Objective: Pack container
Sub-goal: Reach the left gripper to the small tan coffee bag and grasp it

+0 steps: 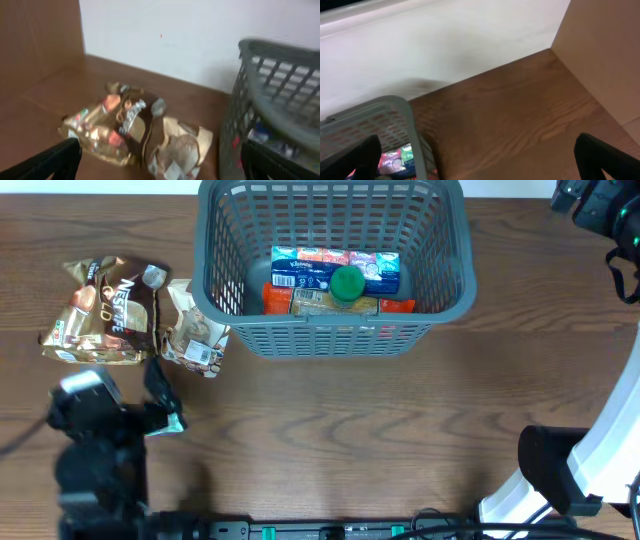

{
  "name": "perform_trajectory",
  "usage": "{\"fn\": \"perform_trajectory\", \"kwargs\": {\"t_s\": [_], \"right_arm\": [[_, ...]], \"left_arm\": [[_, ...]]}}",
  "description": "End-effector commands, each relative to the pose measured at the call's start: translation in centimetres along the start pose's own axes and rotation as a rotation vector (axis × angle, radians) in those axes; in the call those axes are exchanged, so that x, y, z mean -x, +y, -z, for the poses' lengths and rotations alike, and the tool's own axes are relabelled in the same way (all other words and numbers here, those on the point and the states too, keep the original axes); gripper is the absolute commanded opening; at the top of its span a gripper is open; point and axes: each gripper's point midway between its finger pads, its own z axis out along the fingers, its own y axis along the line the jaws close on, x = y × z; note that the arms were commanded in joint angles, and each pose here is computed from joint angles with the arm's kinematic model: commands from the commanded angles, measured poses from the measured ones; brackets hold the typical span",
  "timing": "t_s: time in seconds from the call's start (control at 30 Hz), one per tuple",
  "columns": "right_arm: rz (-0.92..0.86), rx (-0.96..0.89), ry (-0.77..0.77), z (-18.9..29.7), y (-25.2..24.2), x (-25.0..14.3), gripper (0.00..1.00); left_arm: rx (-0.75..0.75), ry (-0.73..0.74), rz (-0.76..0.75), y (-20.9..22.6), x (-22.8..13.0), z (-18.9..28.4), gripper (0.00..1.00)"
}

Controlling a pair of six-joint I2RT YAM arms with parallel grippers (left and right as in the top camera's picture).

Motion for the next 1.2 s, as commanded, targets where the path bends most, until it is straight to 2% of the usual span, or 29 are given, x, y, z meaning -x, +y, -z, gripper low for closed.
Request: {"fn": "perform_trajectory", "kwargs": {"t_s": [0.0,0.2,0.37,0.77,0.9,1.17], "right_arm": [[-0.020,-0.001,-0.017,0.6,-0.3,0.3,0.99],[-0.020,-0.001,-0.017,0.6,-0.3,0.3,0.99],[-0.020,-0.001,-0.017,0.6,-0.3,0.3,0.99],[-0.020,-0.001,-0.017,0.6,-0.3,0.3,0.99],[-0.020,-0.001,-0.017,0.6,-0.3,0.3,0.99],[-0.020,-0.001,-0.017,0.6,-0.3,0.3,0.99]], "left_arm": [[0.018,0.048,-0.001,-0.9,4.6,-1.0,0.98],[0.035,0.169,-0.082,-2.3,8.3,-3.7,0.99],[0.032,0.216,-0.194,-2.9,9.0,-6.2,0.99],[0.142,0.530,-0.234,0.9,1.3,-14.1,0.98],[0.101,0.599,-0.208,1.7,-0.8,-16.3,0.98],[-0.135,0.759,-0.156,0.6,-6.3,-19.7,0.99]]}}
